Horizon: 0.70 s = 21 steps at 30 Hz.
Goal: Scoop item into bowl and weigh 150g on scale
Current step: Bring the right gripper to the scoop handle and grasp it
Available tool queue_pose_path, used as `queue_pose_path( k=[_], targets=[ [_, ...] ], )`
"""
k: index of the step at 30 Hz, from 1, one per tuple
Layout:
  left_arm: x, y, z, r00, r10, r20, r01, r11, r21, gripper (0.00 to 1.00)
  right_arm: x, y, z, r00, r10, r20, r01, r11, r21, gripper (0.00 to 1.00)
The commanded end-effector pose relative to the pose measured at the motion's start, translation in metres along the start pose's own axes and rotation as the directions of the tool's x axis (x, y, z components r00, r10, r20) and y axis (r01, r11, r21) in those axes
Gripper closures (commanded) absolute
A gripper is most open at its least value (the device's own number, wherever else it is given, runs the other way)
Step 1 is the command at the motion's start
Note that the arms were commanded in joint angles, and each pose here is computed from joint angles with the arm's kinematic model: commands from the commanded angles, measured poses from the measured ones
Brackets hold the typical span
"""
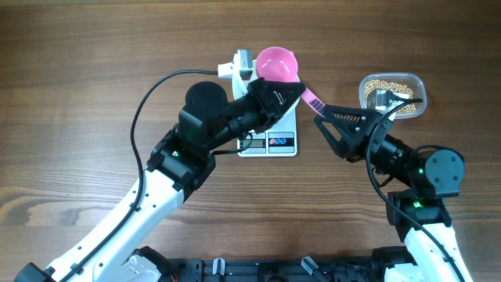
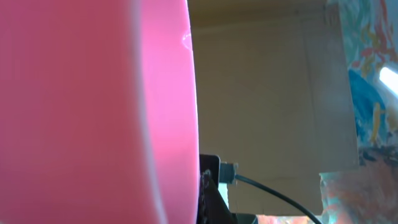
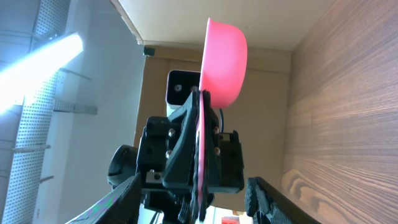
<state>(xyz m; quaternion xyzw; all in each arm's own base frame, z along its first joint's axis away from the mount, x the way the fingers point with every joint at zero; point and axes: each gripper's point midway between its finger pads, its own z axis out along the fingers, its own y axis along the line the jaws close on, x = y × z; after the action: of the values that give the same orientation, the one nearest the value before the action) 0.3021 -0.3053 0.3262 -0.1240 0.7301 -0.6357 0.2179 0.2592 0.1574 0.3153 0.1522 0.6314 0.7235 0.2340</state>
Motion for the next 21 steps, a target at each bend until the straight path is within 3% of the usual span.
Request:
queue_pose_path(
  k=[1,12,21],
  targets=[
    [0.009,-0.001,0.007,1.000,0.007,-0.019,-0.007,1.000,-0.002,0.96,-0.002,0.007,0.002,1.000,-0.022,0.009,0.022,1.000,-0.014,0.50],
    [0.008,0.000,0.007,0.999,0.031,-0.017,-0.031,0.999,-0.005,0.96,-0.006,-0.002,0.004,1.000,0.005,0.015,-0.005,1.000,0.006,0.68],
    [0.008,0.001,0.007,0.999,0.038,-0.017,-0.038,0.999,-0.007,0.96,-0.009,-0.008,0.006,1.000,0.018,0.011,-0.018,1.000,0.014,0.74]
  ],
)
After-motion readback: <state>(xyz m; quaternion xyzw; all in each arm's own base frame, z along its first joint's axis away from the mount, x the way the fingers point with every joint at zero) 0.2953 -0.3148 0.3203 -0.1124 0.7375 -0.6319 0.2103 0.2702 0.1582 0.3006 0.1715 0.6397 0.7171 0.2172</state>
